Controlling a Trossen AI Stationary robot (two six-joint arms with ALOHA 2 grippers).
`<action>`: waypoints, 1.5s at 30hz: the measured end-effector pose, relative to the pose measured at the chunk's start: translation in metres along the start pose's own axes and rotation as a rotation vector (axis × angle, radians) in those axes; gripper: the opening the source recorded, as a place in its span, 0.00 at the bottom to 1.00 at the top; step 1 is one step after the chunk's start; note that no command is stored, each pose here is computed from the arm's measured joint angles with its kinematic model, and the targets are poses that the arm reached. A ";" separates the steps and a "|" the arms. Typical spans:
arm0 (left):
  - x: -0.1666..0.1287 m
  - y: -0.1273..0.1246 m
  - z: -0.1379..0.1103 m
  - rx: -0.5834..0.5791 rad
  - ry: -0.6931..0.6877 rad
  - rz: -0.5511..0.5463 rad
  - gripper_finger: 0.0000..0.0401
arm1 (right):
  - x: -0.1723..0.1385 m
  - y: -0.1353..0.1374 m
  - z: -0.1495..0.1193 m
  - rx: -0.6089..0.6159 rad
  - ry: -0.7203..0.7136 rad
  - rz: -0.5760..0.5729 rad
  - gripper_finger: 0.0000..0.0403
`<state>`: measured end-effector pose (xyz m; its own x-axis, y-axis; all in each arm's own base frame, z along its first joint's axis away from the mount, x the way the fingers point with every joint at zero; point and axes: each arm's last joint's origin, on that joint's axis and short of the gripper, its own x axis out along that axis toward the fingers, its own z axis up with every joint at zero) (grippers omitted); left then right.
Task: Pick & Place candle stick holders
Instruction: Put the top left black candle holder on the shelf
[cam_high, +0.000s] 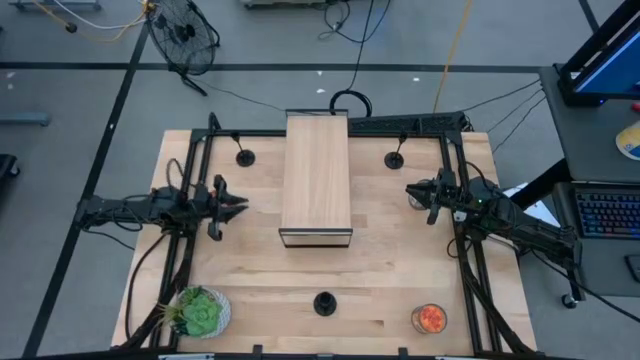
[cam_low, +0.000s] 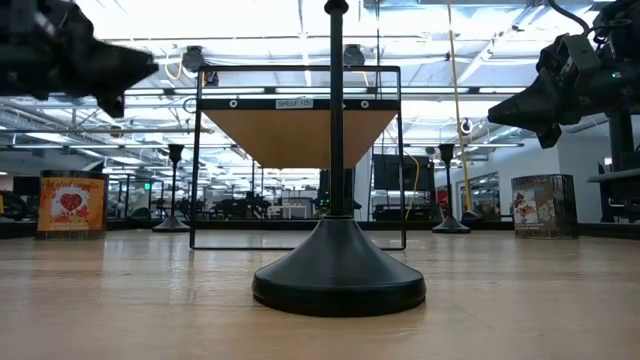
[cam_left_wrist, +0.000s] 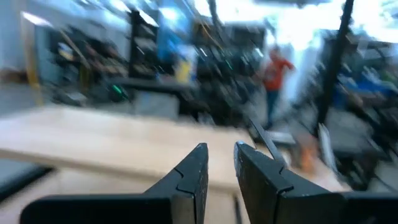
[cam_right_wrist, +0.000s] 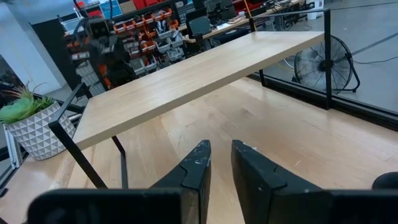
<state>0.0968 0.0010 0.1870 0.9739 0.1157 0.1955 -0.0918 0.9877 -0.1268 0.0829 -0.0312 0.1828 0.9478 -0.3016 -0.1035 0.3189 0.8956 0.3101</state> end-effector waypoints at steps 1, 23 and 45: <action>0.000 0.001 0.004 -0.007 -0.040 0.037 0.22 | 0.000 0.000 0.000 0.000 -0.001 0.000 0.14; 0.018 -0.001 0.099 0.104 0.066 0.416 0.22 | 0.000 0.000 0.000 0.000 0.001 0.003 0.14; 0.096 0.042 0.134 -0.026 0.567 0.802 0.22 | 0.000 0.000 0.000 0.000 0.001 0.004 0.14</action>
<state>0.1588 0.0678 0.3308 0.5807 0.6768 -0.4525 -0.7715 0.6349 -0.0406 0.0829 -0.0311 0.1828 0.9489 -0.2981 -0.1033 0.3155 0.8967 0.3105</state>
